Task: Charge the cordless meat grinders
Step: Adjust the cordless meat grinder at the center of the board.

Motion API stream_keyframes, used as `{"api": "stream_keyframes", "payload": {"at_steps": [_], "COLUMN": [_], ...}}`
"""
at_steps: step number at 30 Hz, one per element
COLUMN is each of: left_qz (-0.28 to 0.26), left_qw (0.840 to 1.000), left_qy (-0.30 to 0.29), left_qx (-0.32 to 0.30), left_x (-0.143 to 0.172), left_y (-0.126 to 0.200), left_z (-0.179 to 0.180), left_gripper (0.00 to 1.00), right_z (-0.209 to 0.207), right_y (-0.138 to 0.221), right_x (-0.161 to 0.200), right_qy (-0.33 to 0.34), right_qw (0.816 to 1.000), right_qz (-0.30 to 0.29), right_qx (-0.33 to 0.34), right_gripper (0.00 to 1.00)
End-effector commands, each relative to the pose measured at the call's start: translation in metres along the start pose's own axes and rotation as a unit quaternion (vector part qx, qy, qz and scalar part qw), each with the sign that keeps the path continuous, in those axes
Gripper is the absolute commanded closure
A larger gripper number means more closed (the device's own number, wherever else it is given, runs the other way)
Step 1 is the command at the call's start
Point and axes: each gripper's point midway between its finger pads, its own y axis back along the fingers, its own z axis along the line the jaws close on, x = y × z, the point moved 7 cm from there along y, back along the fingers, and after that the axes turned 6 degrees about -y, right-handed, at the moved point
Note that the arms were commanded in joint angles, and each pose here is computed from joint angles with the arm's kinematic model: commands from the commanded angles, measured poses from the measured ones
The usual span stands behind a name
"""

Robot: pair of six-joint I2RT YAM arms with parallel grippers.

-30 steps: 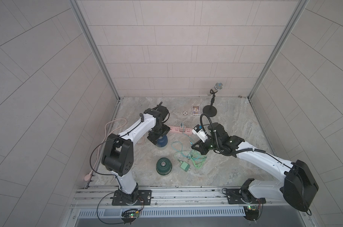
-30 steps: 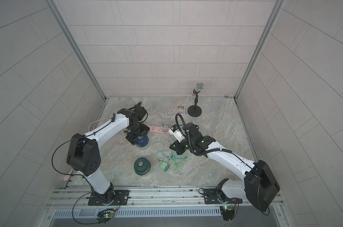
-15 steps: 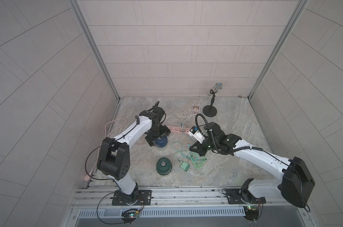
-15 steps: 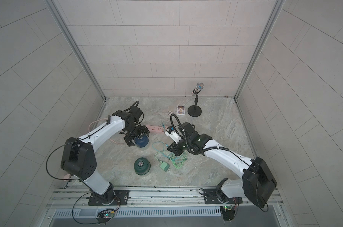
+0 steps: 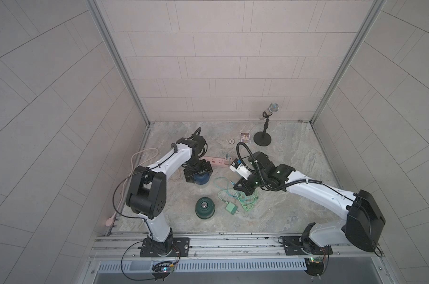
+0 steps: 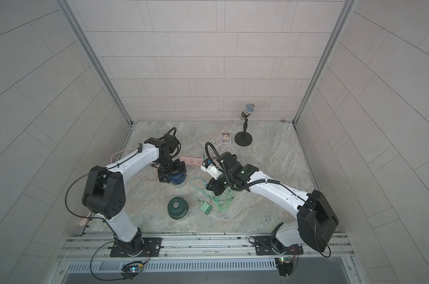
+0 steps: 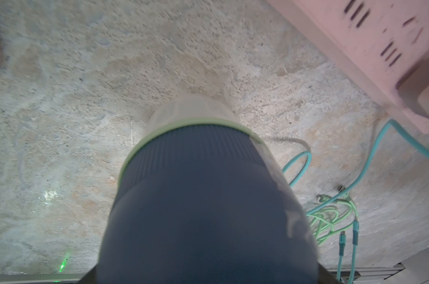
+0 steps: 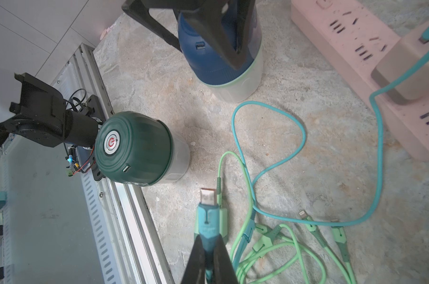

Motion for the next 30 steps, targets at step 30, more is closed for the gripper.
{"api": "stream_keyframes", "payload": {"at_steps": [30], "left_qz": [-0.028], "left_qw": [0.994], "left_qy": [0.077], "left_qx": [0.073], "left_x": [-0.004], "left_y": [0.017], "left_z": [-0.016], "left_gripper": [0.0], "right_z": [0.002], "right_y": [-0.006], "right_x": [-0.001], "right_qy": [0.056], "right_qw": [0.997], "right_qz": [0.048], "right_qx": [0.025], "right_gripper": [0.94]}}
